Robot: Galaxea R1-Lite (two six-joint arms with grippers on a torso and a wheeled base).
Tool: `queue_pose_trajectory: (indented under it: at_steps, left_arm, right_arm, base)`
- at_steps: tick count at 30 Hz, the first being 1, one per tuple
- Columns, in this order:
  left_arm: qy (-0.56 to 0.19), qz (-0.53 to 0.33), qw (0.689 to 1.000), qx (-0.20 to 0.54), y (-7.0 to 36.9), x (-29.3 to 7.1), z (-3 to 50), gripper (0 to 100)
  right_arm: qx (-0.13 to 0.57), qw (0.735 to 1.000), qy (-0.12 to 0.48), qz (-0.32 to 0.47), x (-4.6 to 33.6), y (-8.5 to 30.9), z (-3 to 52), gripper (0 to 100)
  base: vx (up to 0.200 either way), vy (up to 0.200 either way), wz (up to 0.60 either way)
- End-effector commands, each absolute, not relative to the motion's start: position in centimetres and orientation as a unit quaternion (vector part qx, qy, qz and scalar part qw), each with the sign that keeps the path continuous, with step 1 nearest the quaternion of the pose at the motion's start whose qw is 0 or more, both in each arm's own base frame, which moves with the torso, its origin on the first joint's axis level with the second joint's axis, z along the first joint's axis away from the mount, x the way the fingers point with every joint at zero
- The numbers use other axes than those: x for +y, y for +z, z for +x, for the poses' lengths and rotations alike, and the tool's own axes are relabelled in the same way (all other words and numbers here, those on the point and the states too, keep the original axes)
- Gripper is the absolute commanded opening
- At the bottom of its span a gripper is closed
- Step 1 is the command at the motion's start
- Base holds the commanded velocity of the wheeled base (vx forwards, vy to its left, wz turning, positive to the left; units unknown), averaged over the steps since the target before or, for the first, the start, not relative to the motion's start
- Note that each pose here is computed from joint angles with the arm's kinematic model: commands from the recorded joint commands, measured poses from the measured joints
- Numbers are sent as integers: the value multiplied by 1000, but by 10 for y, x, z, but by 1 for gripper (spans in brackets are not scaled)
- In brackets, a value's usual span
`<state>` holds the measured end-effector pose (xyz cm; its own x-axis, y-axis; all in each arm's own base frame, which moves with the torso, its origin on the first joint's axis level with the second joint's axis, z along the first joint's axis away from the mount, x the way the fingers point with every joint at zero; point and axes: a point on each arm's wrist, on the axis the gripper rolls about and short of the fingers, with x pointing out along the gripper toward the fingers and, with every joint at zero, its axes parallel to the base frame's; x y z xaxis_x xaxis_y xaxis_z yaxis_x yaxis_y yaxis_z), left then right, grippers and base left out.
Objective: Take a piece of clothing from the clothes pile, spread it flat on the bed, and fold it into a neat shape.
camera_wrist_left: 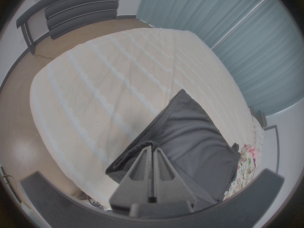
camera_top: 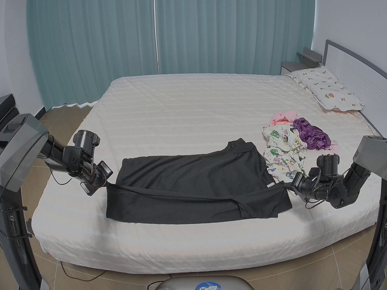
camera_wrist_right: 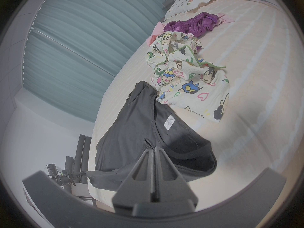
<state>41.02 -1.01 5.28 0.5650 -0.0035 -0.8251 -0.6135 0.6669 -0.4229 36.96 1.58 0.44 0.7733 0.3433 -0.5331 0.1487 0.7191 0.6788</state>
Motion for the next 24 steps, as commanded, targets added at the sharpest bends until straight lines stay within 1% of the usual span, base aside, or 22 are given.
queue_pose_trajectory:
  at_steps: [1, 10, 15, 20, 24]
  left_arm:
    - [208, -353, 799, 439, 28, -10, 426, 0]
    - [219, -348, 795, 445, 11, -9, 433, 0]
    - [219, -348, 795, 446, 8, -9, 436, 0]
    - [221, -346, 796, 445, 5, -9, 439, 0]
    - [221, -346, 796, 445, 2, -9, 441, 0]
  right_arm:
    - [336, 864, 55, 371, 17, -8, 381, 0]
    - [324, 869, 54, 369, 17, -16, 398, 0]
    - [321, 871, 61, 367, 23, -18, 404, 0]
    - [310, 878, 52, 362, 25, -22, 414, 0]
    - [314, 877, 52, 360, 28, -27, 415, 0]
  base:
    - [0, 0, 0]
    - [0, 0, 0]
    - [0, 0, 0]
    - [0, 0, 0]
    - [0, 0, 0]
